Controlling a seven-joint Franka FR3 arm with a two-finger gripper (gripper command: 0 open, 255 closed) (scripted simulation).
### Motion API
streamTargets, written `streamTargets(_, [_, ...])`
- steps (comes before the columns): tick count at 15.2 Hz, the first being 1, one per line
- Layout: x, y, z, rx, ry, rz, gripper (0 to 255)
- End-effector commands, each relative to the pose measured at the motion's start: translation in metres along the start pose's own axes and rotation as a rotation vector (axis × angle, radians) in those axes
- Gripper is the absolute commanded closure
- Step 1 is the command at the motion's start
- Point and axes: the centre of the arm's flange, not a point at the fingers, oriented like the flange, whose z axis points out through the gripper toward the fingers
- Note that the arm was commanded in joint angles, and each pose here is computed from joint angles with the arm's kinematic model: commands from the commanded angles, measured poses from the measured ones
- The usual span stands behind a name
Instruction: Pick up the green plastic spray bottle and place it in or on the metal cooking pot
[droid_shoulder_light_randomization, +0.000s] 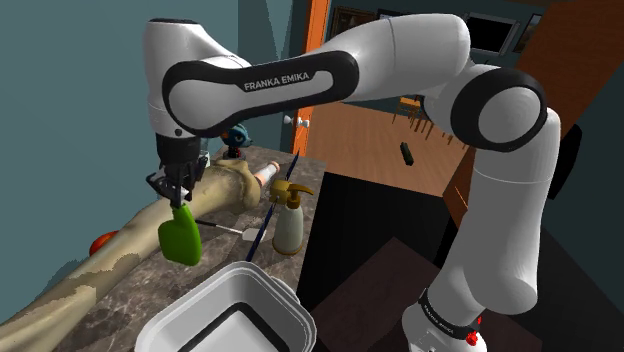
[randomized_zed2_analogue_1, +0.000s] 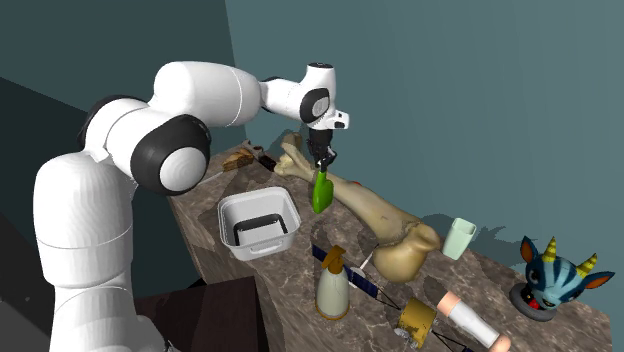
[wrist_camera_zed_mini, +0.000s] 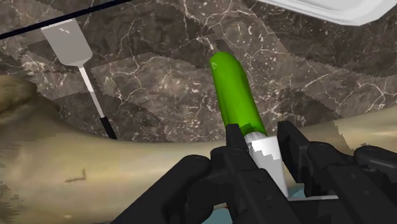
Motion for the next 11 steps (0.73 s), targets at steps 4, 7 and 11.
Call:
streamTargets(4, [0.002,-0.002,-0.027,0.0,0.0,0.0,255])
streamTargets(7, [0.003,-0.002,-0.043,0.0,0.0,0.0,255])
streamTargets(11, [0.005,-0.004,-0.064,0.0,0.0,0.0,255])
